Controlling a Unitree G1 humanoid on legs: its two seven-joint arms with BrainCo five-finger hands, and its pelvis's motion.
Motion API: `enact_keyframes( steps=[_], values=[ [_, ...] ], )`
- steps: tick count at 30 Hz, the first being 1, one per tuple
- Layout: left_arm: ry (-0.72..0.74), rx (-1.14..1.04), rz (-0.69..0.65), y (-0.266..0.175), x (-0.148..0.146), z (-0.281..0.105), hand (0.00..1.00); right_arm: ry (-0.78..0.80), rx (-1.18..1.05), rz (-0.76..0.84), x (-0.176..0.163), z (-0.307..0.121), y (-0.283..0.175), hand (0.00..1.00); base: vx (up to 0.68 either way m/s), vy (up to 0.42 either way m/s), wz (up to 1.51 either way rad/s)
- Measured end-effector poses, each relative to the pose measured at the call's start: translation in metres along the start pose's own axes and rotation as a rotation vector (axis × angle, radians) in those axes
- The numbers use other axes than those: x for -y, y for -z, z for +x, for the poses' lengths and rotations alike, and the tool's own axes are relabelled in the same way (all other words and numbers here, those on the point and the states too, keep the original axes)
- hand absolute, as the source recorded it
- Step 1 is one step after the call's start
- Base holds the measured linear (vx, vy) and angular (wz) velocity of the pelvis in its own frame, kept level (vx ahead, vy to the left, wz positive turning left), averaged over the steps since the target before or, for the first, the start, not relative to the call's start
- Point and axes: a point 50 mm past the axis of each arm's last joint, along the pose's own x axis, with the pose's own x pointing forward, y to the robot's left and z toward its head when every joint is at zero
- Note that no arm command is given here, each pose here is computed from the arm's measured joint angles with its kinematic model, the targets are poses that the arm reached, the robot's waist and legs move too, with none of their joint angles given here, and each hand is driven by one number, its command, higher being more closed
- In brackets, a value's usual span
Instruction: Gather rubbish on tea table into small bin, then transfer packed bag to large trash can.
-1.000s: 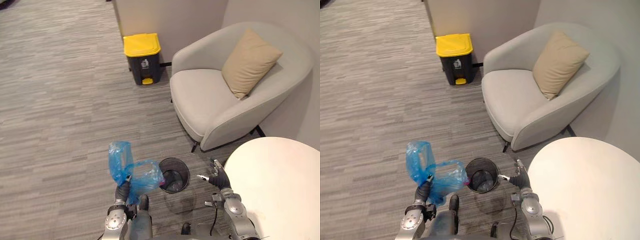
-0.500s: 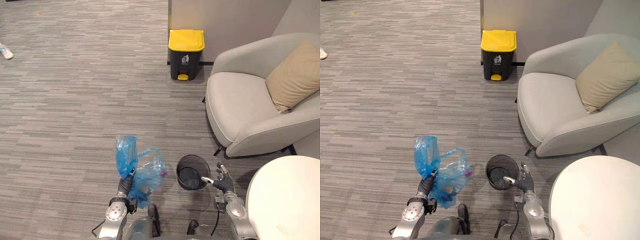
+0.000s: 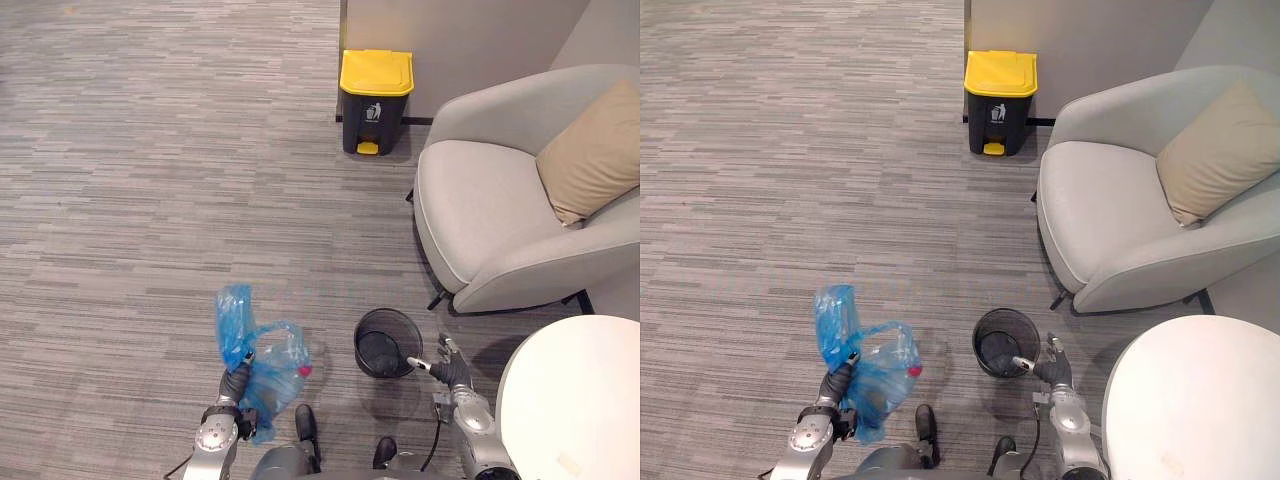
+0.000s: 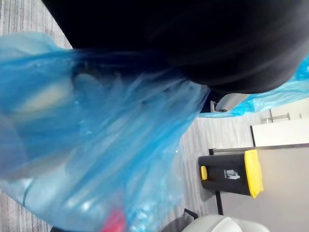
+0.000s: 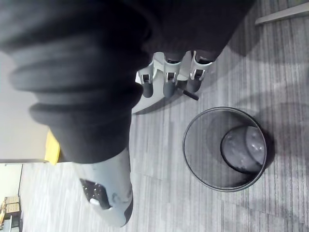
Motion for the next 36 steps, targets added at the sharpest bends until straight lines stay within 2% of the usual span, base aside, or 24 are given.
enact_keyframes(
  steps=[6, 13, 17, 22, 28, 33, 36],
  values=[
    [0.011, 0.008, -0.023, -0.001, 0.002, -0.006, 1.0, 0.011, -0.007, 0.001, 0.003, -0.002, 0.003, 0.0, 0.12, 0.064, 0.41],
    [0.008, 0.152, -0.036, -0.039, 0.004, 0.007, 1.0, 0.025, -0.027, 0.041, 0.005, -0.021, 0.017, 0.0, 0.29, -0.015, 1.07],
    [0.055, 0.188, -0.055, -0.052, 0.023, 0.012, 1.0, 0.08, -0.048, 0.04, 0.022, -0.026, 0.024, 0.0, 0.37, -0.122, 1.15],
    [0.083, 0.203, -0.054, -0.057, 0.033, 0.013, 1.0, 0.092, 0.006, 0.074, 0.024, -0.028, 0.013, 0.0, 0.39, -0.114, 0.71],
    [0.073, 0.202, -0.057, -0.054, 0.031, 0.009, 1.0, 0.058, 0.053, 0.135, 0.009, -0.019, -0.002, 0.0, 0.33, 0.047, -0.42],
    [0.114, 0.162, -0.023, -0.044, 0.034, 0.005, 1.0, 0.057, -0.036, 0.168, 0.002, -0.03, 0.021, 0.0, 0.29, 0.212, -0.57],
    [0.117, 0.163, -0.022, -0.044, 0.035, 0.005, 1.0, 0.043, -0.025, 0.168, 0.001, -0.028, 0.017, 0.0, 0.17, 0.188, -0.66]
  ],
)
